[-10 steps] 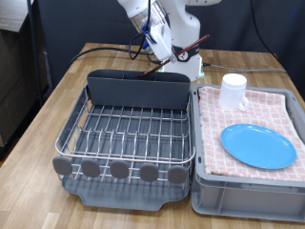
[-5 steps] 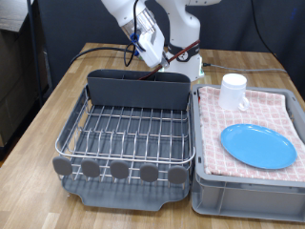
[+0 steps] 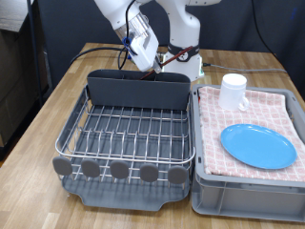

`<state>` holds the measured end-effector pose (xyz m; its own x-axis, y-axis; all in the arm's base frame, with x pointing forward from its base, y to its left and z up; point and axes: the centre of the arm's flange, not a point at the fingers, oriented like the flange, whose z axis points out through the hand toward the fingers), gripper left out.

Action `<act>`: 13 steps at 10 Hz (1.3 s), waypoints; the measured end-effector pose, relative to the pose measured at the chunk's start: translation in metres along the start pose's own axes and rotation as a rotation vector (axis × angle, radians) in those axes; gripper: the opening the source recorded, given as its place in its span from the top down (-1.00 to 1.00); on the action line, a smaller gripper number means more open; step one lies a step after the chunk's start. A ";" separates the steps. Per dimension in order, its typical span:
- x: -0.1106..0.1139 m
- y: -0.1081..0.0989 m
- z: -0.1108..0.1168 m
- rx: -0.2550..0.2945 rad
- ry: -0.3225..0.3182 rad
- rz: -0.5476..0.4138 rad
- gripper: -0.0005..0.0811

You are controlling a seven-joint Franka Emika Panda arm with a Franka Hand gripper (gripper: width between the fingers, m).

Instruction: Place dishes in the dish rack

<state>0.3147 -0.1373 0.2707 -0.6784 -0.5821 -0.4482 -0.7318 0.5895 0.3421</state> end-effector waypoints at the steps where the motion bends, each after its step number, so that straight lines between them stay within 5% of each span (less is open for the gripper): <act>1: 0.001 -0.001 0.000 0.005 0.003 0.002 0.80; 3: 0.000 -0.003 0.000 0.021 0.013 -0.001 -0.02; 4: -0.001 -0.004 0.000 0.033 0.032 -0.003 -0.02; 5: -0.004 -0.004 0.001 0.048 0.072 -0.003 -0.42; 6: -0.009 -0.004 0.002 0.064 0.116 -0.005 -0.42; 7: -0.015 -0.004 0.003 0.085 0.154 -0.005 -0.83; 13: -0.045 0.001 0.007 0.216 0.288 0.007 -0.98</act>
<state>0.3451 -0.1063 0.2857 -0.6966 -0.6933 -0.1848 -0.7171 0.6811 0.1480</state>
